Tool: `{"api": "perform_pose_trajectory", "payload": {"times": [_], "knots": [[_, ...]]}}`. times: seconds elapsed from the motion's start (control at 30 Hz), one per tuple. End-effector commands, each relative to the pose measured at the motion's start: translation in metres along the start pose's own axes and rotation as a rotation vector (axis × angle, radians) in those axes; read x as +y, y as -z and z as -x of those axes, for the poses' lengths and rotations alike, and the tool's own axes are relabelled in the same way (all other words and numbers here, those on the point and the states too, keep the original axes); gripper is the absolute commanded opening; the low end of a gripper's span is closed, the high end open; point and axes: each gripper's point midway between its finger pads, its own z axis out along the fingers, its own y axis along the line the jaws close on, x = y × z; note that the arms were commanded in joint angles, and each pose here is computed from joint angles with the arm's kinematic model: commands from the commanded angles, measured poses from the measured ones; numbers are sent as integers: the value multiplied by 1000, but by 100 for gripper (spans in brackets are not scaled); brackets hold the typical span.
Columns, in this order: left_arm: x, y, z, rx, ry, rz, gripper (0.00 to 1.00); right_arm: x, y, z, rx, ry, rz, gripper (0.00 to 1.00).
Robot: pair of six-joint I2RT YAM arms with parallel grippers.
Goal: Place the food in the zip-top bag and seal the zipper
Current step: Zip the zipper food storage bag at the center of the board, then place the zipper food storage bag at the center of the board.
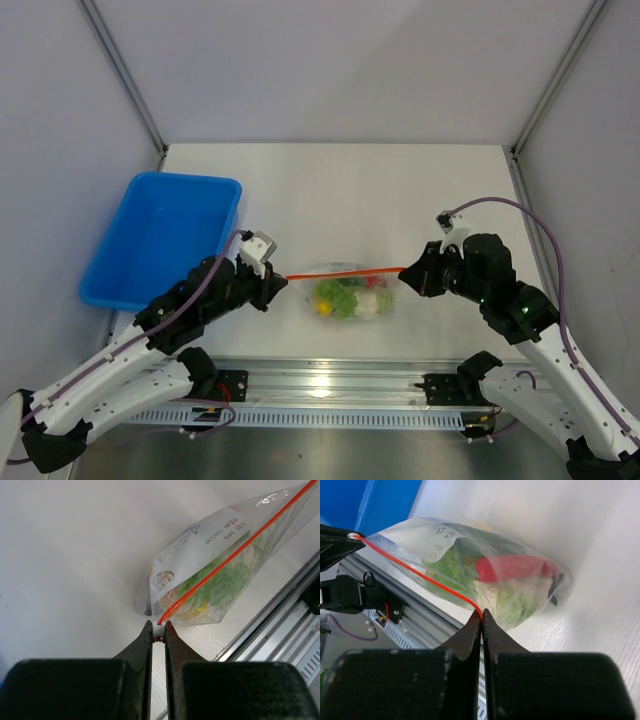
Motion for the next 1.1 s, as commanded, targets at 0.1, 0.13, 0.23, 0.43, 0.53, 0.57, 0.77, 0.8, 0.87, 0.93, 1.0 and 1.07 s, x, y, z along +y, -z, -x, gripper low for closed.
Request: {"api": "perform_pose_trajectory", "payload": {"times": [0.1,0.13,0.23,0.43,0.53,0.57,0.77,0.8,0.87,0.93,1.0,1.07], "knots": [[23,12,-5,-23,30,107,39,18,16,2,-35,16,103,0],[22,12,-4,-26,28,106,46,22,18,1,-32,23,124,0],[22,16,0,-45,33,107,81,42,29,1,-17,56,230,0],[30,34,24,-163,67,151,99,69,32,21,18,44,312,0],[32,44,35,-217,74,165,99,65,4,17,142,-29,271,0],[32,46,38,-228,75,164,100,65,-2,25,127,-37,256,0],[29,58,44,-249,69,144,99,32,-58,51,136,-135,126,0],[26,57,43,-244,69,124,99,24,-65,55,132,-157,103,0],[20,58,43,-243,66,93,99,-1,-77,68,107,-195,38,0],[16,57,39,-231,72,69,100,-26,-95,74,109,-204,-35,0],[11,56,37,-220,80,39,100,-57,-111,81,107,-221,-132,0],[6,56,34,-210,82,16,99,-69,-121,97,74,-227,-167,0]]}}
